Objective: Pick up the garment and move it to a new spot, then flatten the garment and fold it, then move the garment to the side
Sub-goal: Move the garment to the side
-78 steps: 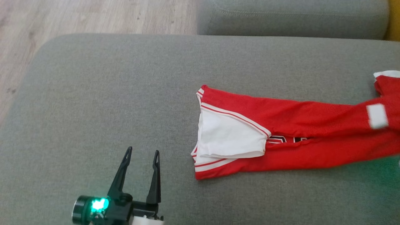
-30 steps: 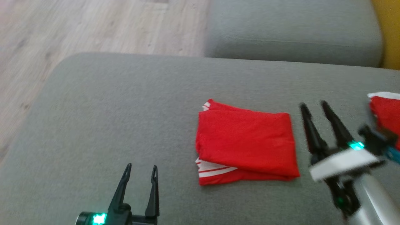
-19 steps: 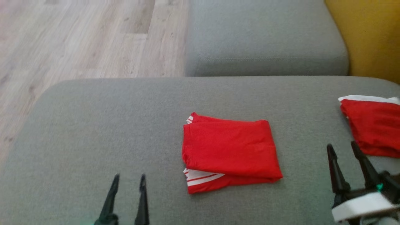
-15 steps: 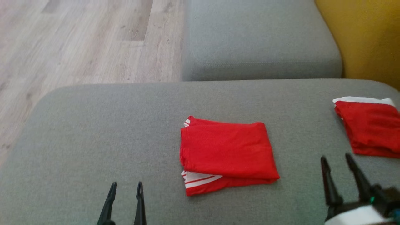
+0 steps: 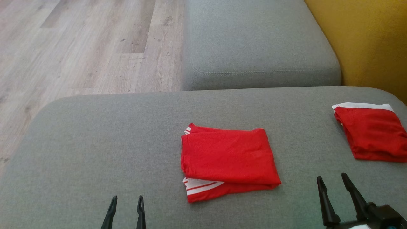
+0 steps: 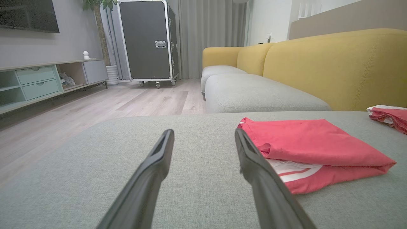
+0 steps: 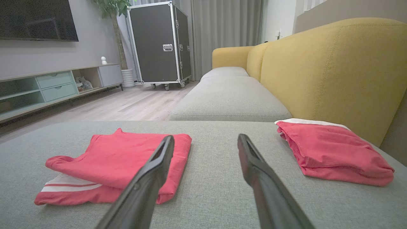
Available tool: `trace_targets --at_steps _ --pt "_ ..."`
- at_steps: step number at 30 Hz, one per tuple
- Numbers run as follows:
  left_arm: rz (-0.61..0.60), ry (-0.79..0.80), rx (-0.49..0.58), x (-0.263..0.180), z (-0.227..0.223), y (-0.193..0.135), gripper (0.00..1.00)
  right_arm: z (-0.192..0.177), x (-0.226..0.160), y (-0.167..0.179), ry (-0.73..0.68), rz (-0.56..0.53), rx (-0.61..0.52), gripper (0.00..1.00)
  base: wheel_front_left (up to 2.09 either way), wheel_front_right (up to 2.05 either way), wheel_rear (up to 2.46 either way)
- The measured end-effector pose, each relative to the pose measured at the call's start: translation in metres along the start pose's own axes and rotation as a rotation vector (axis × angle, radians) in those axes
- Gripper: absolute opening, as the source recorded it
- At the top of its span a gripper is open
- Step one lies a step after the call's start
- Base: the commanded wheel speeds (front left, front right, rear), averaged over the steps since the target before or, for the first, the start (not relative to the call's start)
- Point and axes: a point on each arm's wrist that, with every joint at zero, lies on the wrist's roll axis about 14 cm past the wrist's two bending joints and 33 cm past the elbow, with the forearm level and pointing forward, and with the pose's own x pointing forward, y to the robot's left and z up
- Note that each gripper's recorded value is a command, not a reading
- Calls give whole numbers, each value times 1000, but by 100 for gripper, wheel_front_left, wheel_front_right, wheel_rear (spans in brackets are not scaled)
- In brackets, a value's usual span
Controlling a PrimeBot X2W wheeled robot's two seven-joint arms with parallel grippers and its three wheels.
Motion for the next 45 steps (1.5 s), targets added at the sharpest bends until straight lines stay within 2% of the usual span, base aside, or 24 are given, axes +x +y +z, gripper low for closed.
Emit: trace_targets --at_steps 13,20,24,27,32,36,37,38,39,42,45 --pt "-2 19 9 0 -5 1 100 -16 2 2 52 1 21 100 0 0 0" --pt "25 54 -39 -1 -13 7 100 -74 6 16 256 37 116 100 0 0 0" --pt "33 55 -53 4 -11 7 100 -76 47 20 323 61 183 100 0 0 0" --pt "26 47 -58 9 -7 5 100 -82 74 24 423 81 245 100 0 0 0" --pt "35 49 -58 12 -6 6 100 -104 91 39 629 115 406 100 0 0 0" --pt "50 38 -57 18 -1 10 100 -113 105 46 721 138 486 99 0 0 0" --pt "51 37 -59 19 -1 10 100 -114 108 50 736 151 498 72 0 0 0" --pt "53 37 -61 20 0 10 100 -114 112 54 745 162 513 25 0 0 0" --pt "55 41 -64 20 -1 10 100 -114 115 57 748 171 527 0 0 0 0" --pt "61 57 -75 20 -5 10 100 -118 119 57 762 180 540 0 0 0 0" --pt "54 57 -90 23 -4 7 100 -116 121 44 735 166 515 0 0 0 0"
